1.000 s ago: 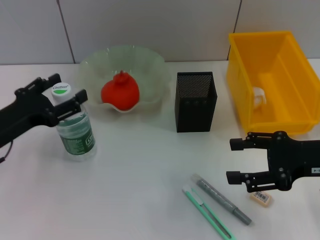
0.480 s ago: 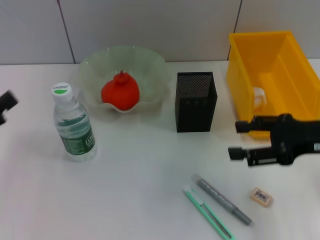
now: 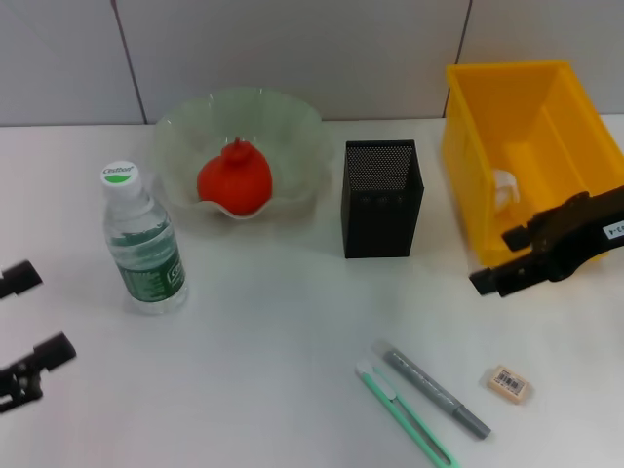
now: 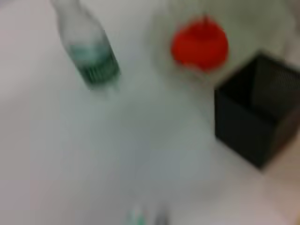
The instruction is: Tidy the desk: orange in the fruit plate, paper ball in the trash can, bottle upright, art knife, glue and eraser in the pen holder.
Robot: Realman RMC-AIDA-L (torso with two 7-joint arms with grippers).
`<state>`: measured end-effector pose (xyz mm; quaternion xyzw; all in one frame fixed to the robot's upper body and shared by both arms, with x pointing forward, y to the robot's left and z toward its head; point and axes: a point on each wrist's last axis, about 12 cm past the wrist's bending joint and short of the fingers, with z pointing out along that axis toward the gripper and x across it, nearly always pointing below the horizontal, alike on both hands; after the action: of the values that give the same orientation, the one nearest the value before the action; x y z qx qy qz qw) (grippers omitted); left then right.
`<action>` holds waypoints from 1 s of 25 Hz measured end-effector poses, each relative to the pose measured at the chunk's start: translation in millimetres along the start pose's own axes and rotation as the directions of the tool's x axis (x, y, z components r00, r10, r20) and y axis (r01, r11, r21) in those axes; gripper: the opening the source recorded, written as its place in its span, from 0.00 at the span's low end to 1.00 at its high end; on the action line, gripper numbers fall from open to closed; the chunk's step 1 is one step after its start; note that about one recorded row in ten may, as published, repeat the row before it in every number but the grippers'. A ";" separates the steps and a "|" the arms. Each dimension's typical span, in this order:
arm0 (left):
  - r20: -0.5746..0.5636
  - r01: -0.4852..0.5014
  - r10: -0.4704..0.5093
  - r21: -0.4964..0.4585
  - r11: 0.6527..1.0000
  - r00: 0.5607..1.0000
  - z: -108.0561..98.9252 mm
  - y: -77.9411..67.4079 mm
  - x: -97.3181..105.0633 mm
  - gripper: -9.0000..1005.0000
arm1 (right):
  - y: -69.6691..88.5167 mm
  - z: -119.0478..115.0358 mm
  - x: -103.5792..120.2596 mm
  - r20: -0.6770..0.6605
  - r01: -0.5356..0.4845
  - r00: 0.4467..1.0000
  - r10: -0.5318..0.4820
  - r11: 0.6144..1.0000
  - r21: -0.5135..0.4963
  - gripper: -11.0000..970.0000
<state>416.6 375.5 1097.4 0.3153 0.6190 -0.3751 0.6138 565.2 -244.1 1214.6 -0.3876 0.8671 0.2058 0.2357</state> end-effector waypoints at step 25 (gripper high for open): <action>-0.014 0.036 -0.035 0.064 0.997 0.999 4.3 -14.4 14.8 0.85 | 27.7 68.5 -9.5 -0.448 0.029 0.893 0.050 0.985 0.167 0.85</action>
<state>405.9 363.4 1083.9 0.3265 0.6161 -0.4037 0.5924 566.5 -184.6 1169.8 -0.3987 0.9144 0.0371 0.0594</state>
